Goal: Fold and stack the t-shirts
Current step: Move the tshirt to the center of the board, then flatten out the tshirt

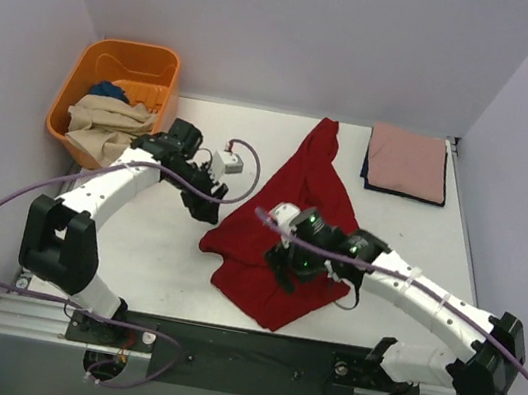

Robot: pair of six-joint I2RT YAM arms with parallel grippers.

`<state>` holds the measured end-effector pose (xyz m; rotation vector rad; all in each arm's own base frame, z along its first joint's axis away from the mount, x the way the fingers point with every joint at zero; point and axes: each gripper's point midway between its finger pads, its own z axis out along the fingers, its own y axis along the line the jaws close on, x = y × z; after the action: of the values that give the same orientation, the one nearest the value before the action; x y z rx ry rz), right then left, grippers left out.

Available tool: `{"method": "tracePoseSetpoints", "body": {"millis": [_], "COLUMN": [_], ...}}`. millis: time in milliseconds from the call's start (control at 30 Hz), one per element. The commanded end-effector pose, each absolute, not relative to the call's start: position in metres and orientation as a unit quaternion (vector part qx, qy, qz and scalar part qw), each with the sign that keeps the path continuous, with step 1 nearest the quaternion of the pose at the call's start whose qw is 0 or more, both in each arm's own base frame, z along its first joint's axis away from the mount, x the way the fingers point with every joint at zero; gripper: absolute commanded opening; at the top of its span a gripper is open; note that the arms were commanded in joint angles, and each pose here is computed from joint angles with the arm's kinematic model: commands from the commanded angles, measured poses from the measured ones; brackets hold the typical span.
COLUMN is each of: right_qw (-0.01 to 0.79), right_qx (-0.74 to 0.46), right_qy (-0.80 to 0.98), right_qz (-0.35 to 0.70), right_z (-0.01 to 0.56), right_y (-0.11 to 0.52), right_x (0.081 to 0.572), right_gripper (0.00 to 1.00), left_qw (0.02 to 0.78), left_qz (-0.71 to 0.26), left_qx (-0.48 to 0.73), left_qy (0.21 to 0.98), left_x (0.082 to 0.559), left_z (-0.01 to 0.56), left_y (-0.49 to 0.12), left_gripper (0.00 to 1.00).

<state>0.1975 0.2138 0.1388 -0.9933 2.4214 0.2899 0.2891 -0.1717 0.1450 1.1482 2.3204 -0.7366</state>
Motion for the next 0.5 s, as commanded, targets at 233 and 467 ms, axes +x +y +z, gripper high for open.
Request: {"method": "tracePoseSetpoints", "body": {"millis": [233, 467], "right_qw": [0.215, 0.134], "right_qx": [-0.549, -0.59], "right_qy": [0.8, 0.793], "right_qz": [0.111, 0.067], "right_z": [0.066, 0.011], "right_y": [0.265, 0.271], "right_x": [0.117, 0.098], "right_gripper": [0.8, 0.83], "left_qw": [0.177, 0.201], "left_qz": [-0.293, -0.257], "left_qx": [0.5, 0.481], "left_qy": [0.795, 0.814], "left_x": [0.242, 0.258], "left_z": [0.078, 0.063], "left_y": [-0.225, -0.231], "left_gripper": [0.71, 0.67]}}
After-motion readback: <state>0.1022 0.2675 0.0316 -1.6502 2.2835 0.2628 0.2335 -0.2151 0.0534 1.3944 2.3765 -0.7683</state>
